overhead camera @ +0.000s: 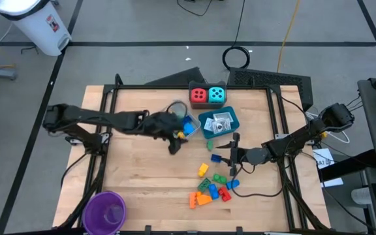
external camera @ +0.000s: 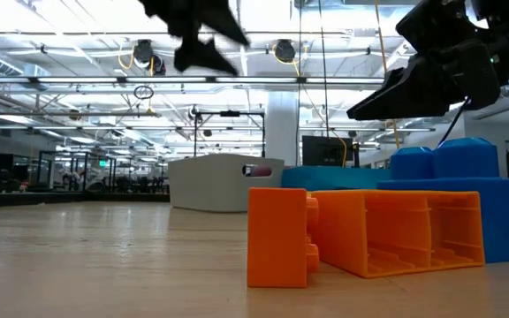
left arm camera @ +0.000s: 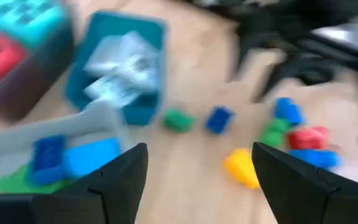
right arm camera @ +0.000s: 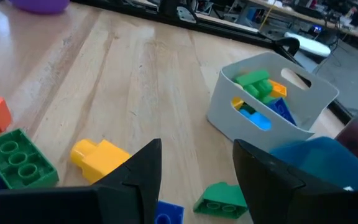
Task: Pick & Place Toys
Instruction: Put the blue game piece into the gray bin
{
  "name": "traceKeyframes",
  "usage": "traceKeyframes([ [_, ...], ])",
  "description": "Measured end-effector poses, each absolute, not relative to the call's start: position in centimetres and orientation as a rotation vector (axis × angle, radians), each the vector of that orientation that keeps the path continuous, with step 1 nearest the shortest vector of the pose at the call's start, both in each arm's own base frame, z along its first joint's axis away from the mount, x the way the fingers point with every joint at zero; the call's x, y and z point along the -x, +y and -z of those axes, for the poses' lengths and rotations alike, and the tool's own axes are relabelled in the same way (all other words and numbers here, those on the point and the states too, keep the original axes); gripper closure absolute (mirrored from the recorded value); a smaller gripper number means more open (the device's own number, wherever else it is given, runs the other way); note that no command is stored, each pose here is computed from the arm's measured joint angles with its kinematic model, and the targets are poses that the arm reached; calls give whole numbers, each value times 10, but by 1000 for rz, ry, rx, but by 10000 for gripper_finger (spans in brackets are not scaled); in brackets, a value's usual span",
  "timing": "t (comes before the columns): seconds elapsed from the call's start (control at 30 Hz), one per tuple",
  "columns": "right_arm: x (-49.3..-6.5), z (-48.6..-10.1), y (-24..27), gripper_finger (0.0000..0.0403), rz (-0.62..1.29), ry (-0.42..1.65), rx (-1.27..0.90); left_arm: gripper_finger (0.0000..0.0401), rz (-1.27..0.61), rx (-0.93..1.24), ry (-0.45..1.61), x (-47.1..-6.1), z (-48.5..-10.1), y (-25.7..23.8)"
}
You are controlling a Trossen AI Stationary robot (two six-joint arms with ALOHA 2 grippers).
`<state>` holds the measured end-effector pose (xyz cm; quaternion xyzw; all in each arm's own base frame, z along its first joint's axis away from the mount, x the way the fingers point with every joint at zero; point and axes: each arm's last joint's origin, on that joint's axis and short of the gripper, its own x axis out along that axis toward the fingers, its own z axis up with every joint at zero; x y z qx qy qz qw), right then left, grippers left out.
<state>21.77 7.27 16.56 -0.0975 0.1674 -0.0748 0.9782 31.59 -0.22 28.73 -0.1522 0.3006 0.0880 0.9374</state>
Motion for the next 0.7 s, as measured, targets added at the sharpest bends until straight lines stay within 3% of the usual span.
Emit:
traceKeyframes([
  [0.13, -218, -165, 75, 234, 92, 342, 101, 107, -94, 210, 565, -311, -298, -33],
  [0.27, -219, -168, 79, 234, -36, 317, 53, 99, -142, 95, 522, -307, -298, -62],
  [0.43, -216, -174, 93, 231, -177, 264, -10, 89, -103, 67, 444, -305, -279, -76],
  [0.57, -206, -173, 114, 205, -291, 272, 17, 82, 6, 101, 356, -299, -266, -68],
  [0.7, -192, -170, 135, 161, -397, 300, 33, 81, -42, 161, 363, -293, -247, -49],
])
